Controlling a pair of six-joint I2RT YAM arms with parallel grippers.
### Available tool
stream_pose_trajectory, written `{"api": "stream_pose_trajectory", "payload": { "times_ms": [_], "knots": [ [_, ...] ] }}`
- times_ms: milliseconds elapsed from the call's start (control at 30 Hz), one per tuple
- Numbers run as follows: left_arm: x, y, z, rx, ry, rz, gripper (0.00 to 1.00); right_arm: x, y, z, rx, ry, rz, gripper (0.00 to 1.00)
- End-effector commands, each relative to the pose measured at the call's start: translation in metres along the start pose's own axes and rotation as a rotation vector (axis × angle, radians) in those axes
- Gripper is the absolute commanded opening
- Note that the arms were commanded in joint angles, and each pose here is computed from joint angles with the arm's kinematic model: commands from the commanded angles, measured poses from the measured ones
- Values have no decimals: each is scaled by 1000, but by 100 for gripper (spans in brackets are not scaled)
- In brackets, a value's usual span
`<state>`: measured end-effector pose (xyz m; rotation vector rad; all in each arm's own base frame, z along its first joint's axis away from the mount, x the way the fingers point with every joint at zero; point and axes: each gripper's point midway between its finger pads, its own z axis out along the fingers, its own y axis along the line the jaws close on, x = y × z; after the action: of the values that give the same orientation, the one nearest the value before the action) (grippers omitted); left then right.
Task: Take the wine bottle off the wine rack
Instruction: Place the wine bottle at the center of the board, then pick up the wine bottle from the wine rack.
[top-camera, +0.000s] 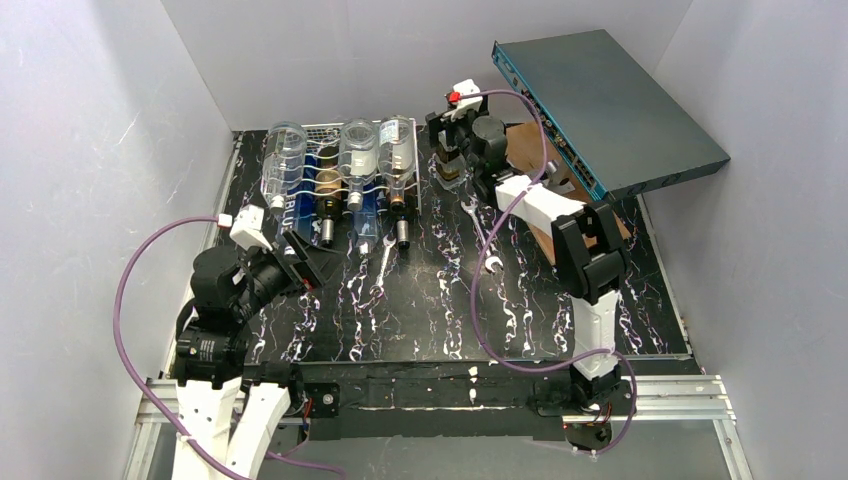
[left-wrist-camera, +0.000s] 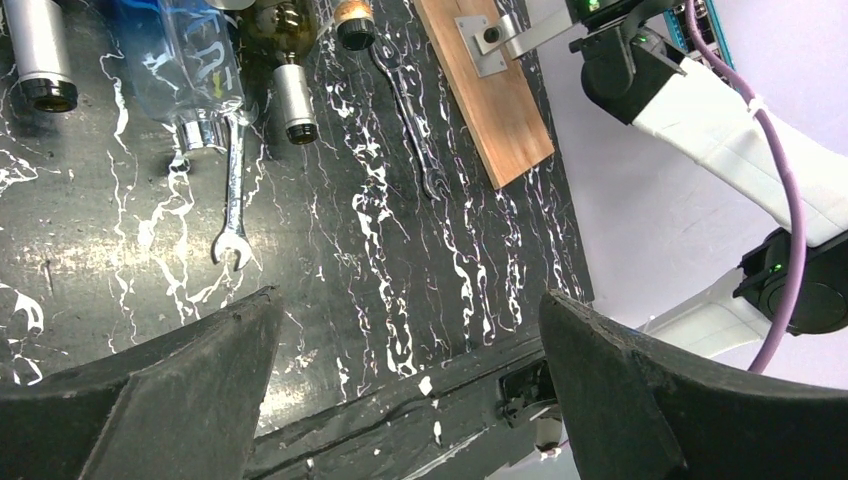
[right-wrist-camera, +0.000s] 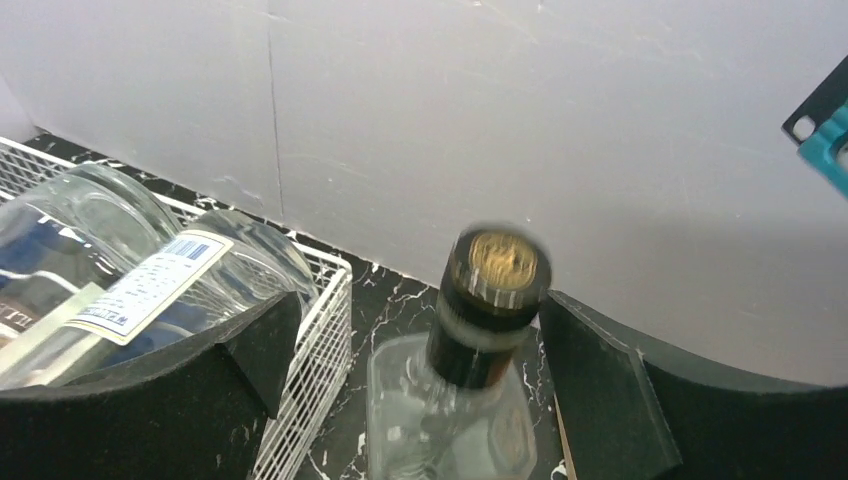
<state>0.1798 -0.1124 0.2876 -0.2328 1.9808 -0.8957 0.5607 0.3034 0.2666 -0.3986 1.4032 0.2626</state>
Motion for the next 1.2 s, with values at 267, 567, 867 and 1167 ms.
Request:
{"api": "stream_pose_trajectory", "payload": {
  "times_ms": [267,567,867,1167],
  "knots": [
    [7,-15,-7,55,50,-31,98,-56,10,-46,-154,109,-44,98],
    [3,-19,-6,28,93,-75,98,-96,9,-110,-259,195,-143,98],
    [-14,9,-14,-215,125,6,98,-106,40,-220,-614,305,-258,99],
    [-43,51,-13,-472,150,158,98,-87,38,-322,-822,394,-261,98]
  ]
}}
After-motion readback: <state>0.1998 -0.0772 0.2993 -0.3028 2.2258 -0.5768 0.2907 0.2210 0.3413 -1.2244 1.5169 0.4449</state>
